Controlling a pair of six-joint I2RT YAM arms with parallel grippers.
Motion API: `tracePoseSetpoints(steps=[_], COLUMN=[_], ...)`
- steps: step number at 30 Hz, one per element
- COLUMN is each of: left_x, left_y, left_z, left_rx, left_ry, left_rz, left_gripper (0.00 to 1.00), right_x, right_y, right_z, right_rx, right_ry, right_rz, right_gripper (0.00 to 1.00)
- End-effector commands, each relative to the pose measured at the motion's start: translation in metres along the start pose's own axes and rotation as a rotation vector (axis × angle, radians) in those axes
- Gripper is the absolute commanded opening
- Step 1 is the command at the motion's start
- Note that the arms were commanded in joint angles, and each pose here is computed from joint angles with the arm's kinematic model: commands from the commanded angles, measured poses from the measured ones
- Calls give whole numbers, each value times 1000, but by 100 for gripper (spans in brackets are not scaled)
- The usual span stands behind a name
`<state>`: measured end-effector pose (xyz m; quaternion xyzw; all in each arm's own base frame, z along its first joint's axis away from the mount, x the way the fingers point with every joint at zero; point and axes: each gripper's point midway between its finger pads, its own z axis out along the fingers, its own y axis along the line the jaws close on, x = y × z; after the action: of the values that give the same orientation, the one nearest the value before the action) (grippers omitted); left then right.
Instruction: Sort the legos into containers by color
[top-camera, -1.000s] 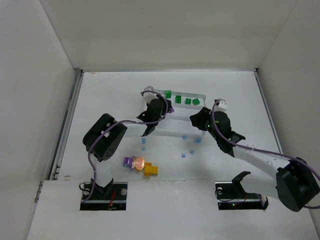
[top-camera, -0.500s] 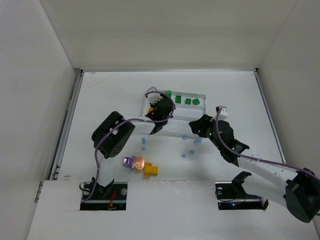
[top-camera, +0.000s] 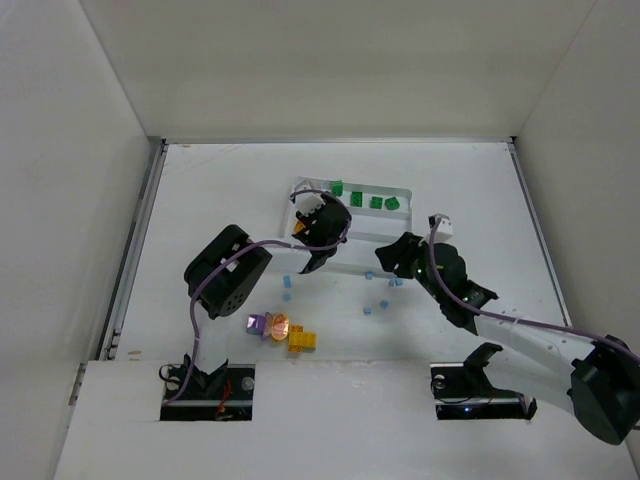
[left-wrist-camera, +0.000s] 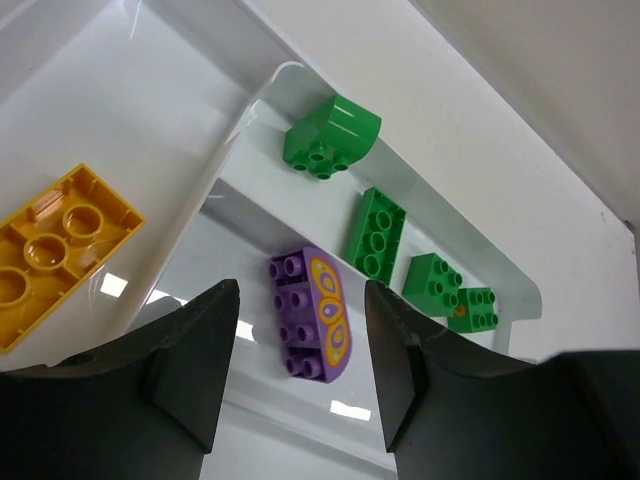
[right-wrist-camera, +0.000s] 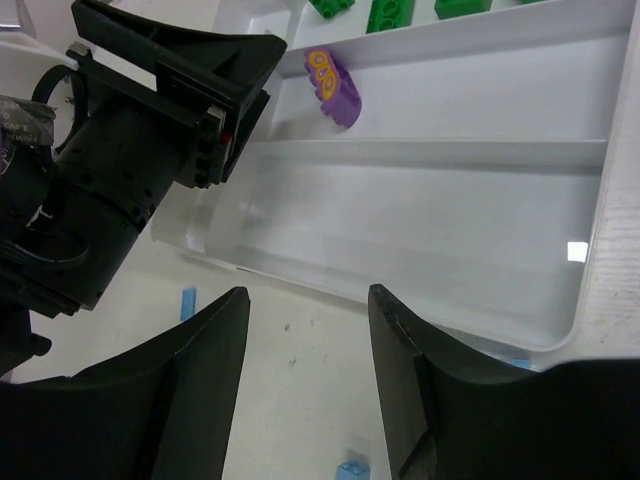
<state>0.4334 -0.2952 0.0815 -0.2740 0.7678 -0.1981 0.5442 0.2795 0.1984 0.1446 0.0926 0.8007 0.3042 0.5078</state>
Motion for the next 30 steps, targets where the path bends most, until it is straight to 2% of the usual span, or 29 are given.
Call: tracePoseSetpoints(steps=[1, 4, 8, 11, 13, 18, 24, 30], left_x=[-28, -35, -49, -64, -71, -84, -98, -109], left_y=[-11, -11, -18, -23, -23, -4, 27, 48], left_z=[-12, -21, -41, -64, -79, -113, -140, -150], left_rx=[21, 35, 97, 185, 240, 321, 334, 325], left_ry=[-51, -54, -46, -35, -15, 24, 16, 11], left_rz=[-55, -59, -48, -35, -15, 22, 33, 8], left_gripper=[51, 50, 42, 38, 38, 38, 40, 40], right_x=[-3, 3, 31, 70, 93, 141, 192, 221], right_y=[22, 32, 52, 79, 95, 120, 121, 124], right_z=[1, -2, -7, -18, -29, -60, -82, -63], right_rx=[-72, -108, -180, -261, -316, -440, -527, -519], right_ry=[-3, 23, 139, 253, 305, 420, 549, 601], right_rz=[-5, -37, -130, -219, -297, -493, -774, -899], right_gripper=[57, 52, 35, 34, 40, 70, 80, 78])
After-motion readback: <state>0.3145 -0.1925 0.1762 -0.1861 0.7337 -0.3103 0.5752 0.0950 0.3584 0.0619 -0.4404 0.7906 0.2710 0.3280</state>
